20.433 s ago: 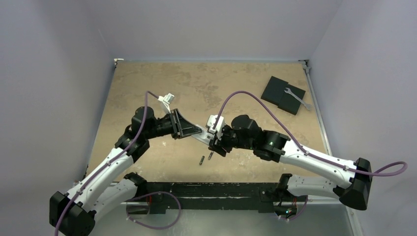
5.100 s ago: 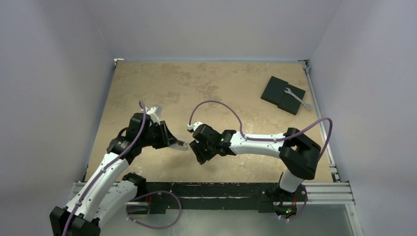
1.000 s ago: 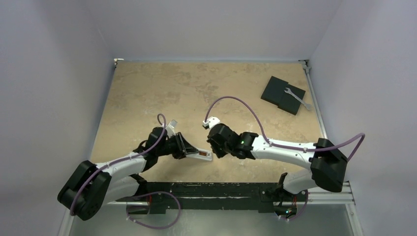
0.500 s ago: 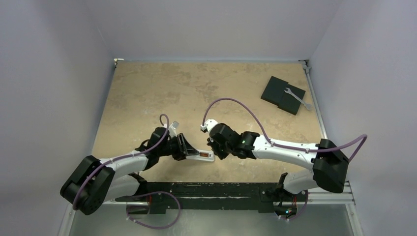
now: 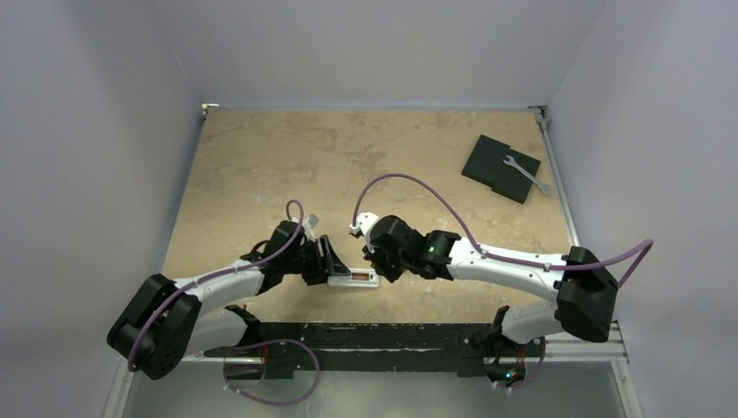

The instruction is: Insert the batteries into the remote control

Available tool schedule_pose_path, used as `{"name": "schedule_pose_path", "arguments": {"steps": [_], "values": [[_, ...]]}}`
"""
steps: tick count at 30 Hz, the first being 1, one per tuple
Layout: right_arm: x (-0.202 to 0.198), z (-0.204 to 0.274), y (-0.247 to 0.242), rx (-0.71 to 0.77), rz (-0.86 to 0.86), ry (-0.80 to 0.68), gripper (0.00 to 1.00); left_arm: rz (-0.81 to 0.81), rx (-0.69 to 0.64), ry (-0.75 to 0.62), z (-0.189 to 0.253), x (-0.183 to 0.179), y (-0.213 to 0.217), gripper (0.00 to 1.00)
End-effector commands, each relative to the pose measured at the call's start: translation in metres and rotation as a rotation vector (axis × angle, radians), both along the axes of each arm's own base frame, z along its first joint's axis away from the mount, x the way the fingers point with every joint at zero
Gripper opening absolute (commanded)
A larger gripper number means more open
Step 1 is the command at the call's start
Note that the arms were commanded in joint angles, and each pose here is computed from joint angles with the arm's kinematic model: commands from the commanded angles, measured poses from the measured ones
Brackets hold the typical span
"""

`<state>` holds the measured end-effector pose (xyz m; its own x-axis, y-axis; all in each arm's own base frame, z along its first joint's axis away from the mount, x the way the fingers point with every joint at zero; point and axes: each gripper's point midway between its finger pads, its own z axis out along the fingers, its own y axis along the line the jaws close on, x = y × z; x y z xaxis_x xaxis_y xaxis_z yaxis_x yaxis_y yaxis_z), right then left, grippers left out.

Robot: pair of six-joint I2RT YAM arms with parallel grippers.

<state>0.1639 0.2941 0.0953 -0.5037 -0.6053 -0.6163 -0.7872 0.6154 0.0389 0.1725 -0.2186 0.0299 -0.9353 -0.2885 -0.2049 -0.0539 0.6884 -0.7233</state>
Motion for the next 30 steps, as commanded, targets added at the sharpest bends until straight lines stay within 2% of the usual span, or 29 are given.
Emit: {"name": "schedule_pose_path", "arguments": {"steps": [1,7,15,23,30], "values": [[0.001,0.022,0.014,0.037,0.079,-0.04,0.0,0.005,0.127,-0.017,-0.008,0.003,0.016,0.56],[0.0,0.021,0.019,0.026,0.148,-0.049,0.0,0.018,0.174,-0.039,-0.002,0.011,0.021,0.61],[-0.001,0.021,0.026,0.006,0.274,-0.082,0.0,0.046,0.277,-0.086,0.01,0.024,0.036,0.63],[-0.003,0.016,0.03,-0.018,0.396,-0.109,0.0,0.082,0.348,-0.166,0.041,0.041,0.048,0.63],[-0.002,0.009,0.036,-0.059,0.444,-0.087,0.0,0.1,0.357,-0.229,0.078,0.052,0.053,0.63]]}}
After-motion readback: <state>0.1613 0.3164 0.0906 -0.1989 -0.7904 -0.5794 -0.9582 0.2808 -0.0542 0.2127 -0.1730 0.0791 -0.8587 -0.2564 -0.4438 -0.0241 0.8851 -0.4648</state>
